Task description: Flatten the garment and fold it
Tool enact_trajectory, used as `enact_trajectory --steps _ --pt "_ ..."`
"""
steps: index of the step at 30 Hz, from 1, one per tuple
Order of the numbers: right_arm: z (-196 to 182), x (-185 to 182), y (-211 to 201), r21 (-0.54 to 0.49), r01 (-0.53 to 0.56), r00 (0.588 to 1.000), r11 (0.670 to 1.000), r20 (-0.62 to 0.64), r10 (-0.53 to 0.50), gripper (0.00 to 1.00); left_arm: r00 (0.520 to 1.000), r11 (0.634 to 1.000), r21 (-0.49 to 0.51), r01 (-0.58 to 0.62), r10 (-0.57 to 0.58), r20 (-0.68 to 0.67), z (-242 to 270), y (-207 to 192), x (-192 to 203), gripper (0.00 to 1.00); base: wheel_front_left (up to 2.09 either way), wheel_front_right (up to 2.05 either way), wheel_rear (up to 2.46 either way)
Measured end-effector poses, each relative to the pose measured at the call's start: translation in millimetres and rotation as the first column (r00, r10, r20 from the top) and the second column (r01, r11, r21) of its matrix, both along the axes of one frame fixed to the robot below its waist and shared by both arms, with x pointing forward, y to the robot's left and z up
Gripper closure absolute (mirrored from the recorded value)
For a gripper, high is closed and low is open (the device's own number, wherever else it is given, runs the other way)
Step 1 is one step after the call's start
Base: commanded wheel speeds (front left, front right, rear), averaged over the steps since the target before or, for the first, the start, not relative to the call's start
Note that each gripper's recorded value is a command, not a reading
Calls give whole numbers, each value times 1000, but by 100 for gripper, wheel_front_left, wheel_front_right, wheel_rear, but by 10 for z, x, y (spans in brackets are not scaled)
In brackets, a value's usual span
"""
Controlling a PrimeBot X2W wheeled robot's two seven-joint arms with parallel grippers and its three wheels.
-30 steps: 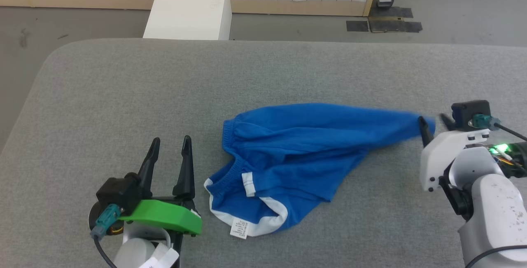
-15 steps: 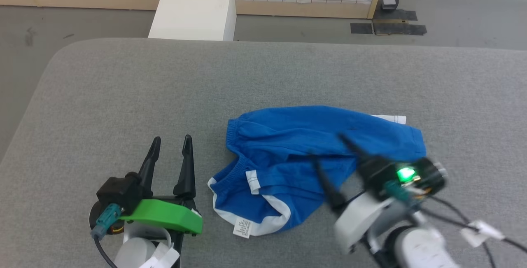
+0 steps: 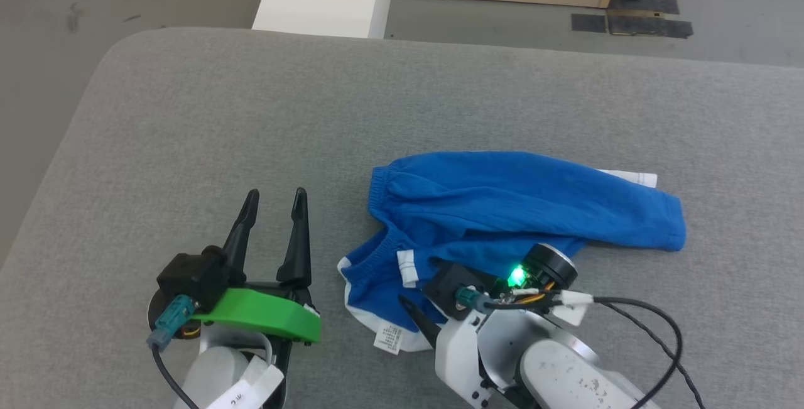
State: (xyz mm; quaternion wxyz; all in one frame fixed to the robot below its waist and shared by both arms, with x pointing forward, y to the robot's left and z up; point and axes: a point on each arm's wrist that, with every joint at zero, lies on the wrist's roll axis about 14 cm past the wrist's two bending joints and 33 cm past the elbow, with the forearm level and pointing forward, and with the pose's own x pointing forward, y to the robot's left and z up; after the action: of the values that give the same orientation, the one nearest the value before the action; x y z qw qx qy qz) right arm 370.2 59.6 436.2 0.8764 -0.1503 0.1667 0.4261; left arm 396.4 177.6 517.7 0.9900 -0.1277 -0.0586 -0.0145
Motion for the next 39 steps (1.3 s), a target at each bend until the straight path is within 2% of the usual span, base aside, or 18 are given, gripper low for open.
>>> enact_trajectory --steps 2,3,4,9,12,15,18,21,23,28,29,30,34,36,39 --pt "-108 -7 19 -39 -15 999 999 -29 14 65 1000 1000 -11 -14 14 -5 -13 38 -14 0 0 0 0" --pt "-132 -5 30 -46 -19 999 999 -36 18 90 1000 1000 -14 -19 19 -7 -18 55 -20 0 0 0 0" --pt "-142 1 41 -46 -21 999 999 -39 19 100 1000 1000 -15 -23 22 -9 -23 66 -23 0 0 0 0" --pt "-93 144 -37 -17 35 999 999 -37 -36 100 999 999 -15 -32 32 -10 -26 97 -32 0 0 0 0" --pt "-20 256 -232 20 127 991 992 -36 -126 100 999 999 -16 -35 35 -3 -1 106 -39 0 0 0 0" --pt "-12 301 -577 43 257 965 965 -58 -254 100 999 999 -18 -31 31 7 33 87 -41 0 0 0 0" --pt "-43 304 -1072 20 406 912 914 -70 -404 100 1000 1000 -20 -23 23 9 39 59 -46 0 0 0 0" --pt "-40 265 -1589 -16 539 840 842 -58 -539 100 1000 1000 -21 -9 9 10 40 10 -36 0 0 0 0" --pt "-30 215 -1944 -46 620 782 783 -39 -622 100 1000 1000 -22 4 -4 13 45 -32 -22 0 0 0 0" --pt "-40 83 -2510 -86 743 664 663 -25 -747 100 999 999 -21 40 -39 18 56 -145 21 0 0 0 0" --pt "-43 57 -2604 -86 765 639 638 -28 -769 45 999 999 -22 48 -47 17 52 -171 26 0 0 0 0" --pt "-45 34 -2674 -86 781 619 619 -31 -785 0 998 998 -23 56 -56 17 52 -194 29 0 0 0 0" --pt "53 -9 -2860 -35 821 570 571 -12 -821 0 997 997 -22 71 -70 21 65 -235 17 0 0 0 0" --pt "167 0 -2897 29 827 561 561 14 -828 0 996 996 -15 83 -83 23 72 -262 2 0 0 0 0" --pt "326 -15 -2875 120 814 565 568 60 -823 0 993 993 17 114 -115 18 53 -343 -40 0 0 0 0"
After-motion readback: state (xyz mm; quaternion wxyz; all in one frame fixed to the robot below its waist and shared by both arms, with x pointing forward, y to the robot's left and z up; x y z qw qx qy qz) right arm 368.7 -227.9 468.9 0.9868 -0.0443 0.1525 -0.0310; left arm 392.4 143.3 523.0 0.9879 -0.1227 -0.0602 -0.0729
